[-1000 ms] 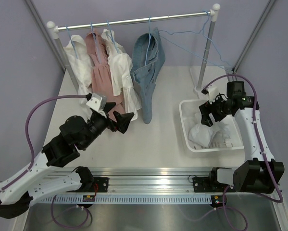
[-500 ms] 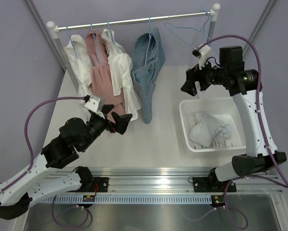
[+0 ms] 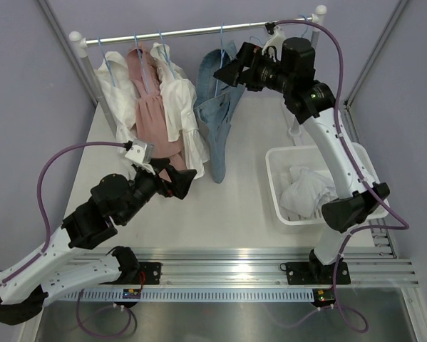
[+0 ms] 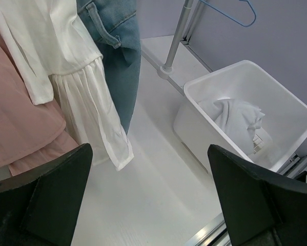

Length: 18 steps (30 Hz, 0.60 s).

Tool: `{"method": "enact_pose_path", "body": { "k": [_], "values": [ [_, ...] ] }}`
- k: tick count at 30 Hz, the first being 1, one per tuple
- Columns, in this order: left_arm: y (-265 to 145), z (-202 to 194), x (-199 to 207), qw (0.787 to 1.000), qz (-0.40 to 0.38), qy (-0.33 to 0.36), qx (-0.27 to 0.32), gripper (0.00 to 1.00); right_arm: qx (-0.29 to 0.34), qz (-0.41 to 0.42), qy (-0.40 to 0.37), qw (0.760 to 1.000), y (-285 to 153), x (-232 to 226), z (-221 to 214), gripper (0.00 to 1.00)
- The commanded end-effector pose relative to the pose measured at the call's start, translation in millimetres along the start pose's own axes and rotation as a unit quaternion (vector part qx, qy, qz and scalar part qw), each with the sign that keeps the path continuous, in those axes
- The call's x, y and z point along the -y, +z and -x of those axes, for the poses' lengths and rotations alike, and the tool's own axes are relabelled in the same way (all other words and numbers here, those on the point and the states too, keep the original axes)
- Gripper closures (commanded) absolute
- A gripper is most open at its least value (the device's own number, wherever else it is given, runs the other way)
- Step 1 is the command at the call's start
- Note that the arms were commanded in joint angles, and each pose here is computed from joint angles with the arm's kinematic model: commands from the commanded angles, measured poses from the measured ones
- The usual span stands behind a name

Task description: Remove the skirt from the hanger

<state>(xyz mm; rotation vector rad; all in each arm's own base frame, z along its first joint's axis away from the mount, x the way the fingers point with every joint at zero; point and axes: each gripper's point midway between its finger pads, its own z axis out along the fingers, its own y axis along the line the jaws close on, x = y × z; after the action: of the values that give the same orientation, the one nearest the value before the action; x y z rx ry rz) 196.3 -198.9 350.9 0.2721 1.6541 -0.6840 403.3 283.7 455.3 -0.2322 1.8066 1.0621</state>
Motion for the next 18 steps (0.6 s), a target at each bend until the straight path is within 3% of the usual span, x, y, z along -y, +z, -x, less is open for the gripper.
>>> {"method": "enact_pose_path", "body": {
  "k": [1, 10, 18],
  "values": [
    [-2, 9, -3, 0.999, 0.014, -0.027, 0.016, 0.01, 0.058, 0.017, 0.066, 0.996, 22, -13, 31, 0.05],
    [-8, 7, -8, 0.999, 0.024, -0.039, 0.014, 0.01, 0.065, 0.017, 0.108, 0.992, 62, -6, 27, 0.19],
    [-10, 7, -10, 0.998, 0.028, -0.049, 0.015, 0.01, 0.065, 0.013, 0.149, 0.987, 84, 6, 20, 0.43]
  ]
}}
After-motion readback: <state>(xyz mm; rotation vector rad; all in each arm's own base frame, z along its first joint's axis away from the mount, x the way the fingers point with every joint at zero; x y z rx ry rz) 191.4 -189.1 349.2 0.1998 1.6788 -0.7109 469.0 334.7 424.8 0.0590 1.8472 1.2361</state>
